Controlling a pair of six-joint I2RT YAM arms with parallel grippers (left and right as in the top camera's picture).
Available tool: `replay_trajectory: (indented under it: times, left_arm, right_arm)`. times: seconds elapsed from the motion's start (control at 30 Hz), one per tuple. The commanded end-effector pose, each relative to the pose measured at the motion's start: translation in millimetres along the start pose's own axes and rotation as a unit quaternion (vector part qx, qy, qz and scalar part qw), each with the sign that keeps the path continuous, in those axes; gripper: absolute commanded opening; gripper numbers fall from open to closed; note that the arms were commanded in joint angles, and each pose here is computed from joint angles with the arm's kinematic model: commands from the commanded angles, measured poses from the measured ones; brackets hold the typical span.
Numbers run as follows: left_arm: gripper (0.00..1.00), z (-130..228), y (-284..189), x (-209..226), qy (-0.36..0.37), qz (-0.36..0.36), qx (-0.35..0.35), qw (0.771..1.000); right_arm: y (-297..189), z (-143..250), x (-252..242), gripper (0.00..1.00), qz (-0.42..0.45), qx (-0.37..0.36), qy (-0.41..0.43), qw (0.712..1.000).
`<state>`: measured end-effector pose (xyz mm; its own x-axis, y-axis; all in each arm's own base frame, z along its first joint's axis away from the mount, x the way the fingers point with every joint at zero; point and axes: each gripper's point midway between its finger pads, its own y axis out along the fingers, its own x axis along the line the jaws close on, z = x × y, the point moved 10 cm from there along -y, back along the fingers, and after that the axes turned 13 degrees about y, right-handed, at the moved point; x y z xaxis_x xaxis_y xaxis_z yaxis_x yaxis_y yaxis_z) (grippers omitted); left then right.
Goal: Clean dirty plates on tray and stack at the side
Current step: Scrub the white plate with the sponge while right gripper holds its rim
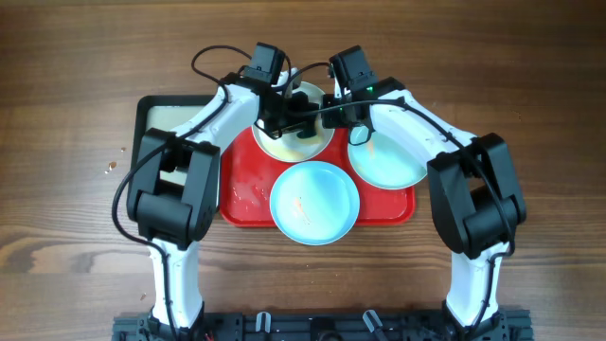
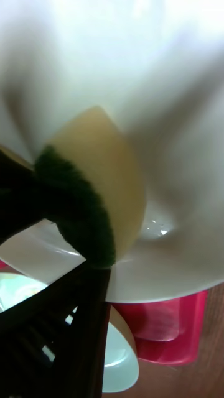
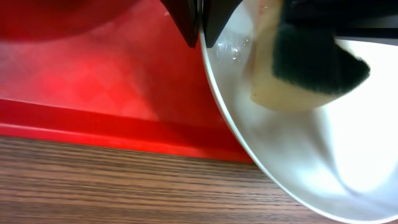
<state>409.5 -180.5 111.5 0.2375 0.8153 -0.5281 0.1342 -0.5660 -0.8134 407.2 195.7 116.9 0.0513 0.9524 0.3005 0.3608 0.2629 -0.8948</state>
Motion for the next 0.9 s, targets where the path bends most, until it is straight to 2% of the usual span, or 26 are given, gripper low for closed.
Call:
replay_trajectory:
  times: [0.0,0.13,0.23,0.4,0.87]
  left_arm:
    - [0.04,-14.7,-57.6,-13.9,0.011,-0.039,-0.072,0.997]
    - [0.04,-7.6,-82.0,-8.5,-0.003,-0.128,-0.078,0.989]
    - [0.04,3.7,-79.7,4.0,-0.020,-0.193,-0.047,0.980]
    - [0.04,19.7,-61.1,25.7,-0.033,-0.244,-0.015,0.969]
    - [0.04,45.1,-21.2,39.5,-0.014,-0.243,-0.023,0.970]
  right_arm:
    - [-9.3,1.0,13.6,0.04,-0.031,0.000,-0.008,0.999]
    - [-9.3,1.0,13.6,0.04,-0.031,0.000,-0.008,0.999]
    - [-9.3,1.0,13.6,0.04,-0.031,0.000,-0.008,0.999]
    - [-9.3,1.1,13.6,0.04,-0.031,0.000,-0.008,0.999]
    - [-9.2,1.5,13.4,0.04,-0.030,0.001,-0.008,1.000]
